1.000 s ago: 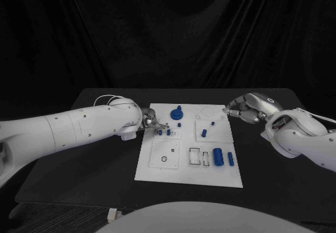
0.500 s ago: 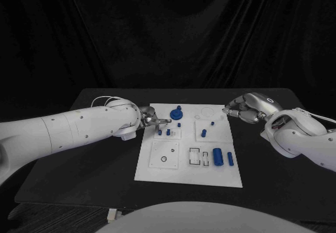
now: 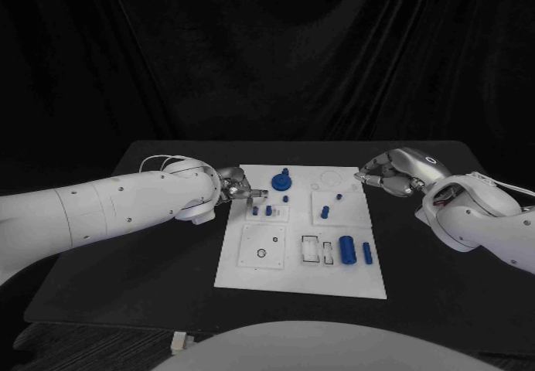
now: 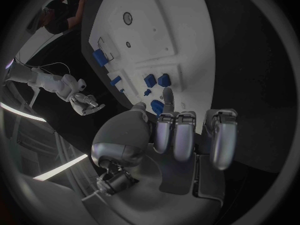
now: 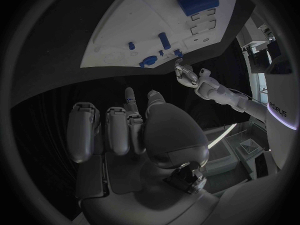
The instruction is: Assemble the parts on the task board
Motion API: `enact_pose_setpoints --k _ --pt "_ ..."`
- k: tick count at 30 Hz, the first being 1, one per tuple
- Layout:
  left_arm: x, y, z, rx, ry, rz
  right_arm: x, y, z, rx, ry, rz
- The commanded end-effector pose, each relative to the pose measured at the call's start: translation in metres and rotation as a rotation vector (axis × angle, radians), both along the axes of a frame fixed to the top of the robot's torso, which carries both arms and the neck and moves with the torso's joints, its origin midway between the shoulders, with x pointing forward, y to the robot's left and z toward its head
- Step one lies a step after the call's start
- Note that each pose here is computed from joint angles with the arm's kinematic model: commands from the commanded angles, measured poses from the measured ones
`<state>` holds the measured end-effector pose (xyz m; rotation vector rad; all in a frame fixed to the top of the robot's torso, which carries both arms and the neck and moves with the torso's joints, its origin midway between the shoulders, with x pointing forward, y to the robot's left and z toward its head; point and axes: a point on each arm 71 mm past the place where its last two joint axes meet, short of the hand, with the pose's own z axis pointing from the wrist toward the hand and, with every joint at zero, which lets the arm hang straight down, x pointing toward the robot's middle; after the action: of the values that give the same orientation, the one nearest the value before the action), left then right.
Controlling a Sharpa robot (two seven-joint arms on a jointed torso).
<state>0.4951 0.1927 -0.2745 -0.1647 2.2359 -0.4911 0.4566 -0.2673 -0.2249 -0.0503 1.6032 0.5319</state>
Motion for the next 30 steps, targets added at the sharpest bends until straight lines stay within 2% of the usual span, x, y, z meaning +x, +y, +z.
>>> enact_pose_setpoints --k 1,16,30 --pt "0.0005 -0.0004 0.0029 -0.009 -0.018 0.014 -0.0004 -0.0009 -0.0011 -0.003 0.004 -0.007" --pt "-0.0041 0.0011 -0.0007 0.036 0.045 0.005 -0.0005 -0.0019 -0.0011 -0.004 0.004 -0.009" --pt "-0.0027 -0.0054 -0.0048 0.071 0.089 -0.015 -0.0008 -0.0019 -0.0012 -0.004 0.006 -0.009"
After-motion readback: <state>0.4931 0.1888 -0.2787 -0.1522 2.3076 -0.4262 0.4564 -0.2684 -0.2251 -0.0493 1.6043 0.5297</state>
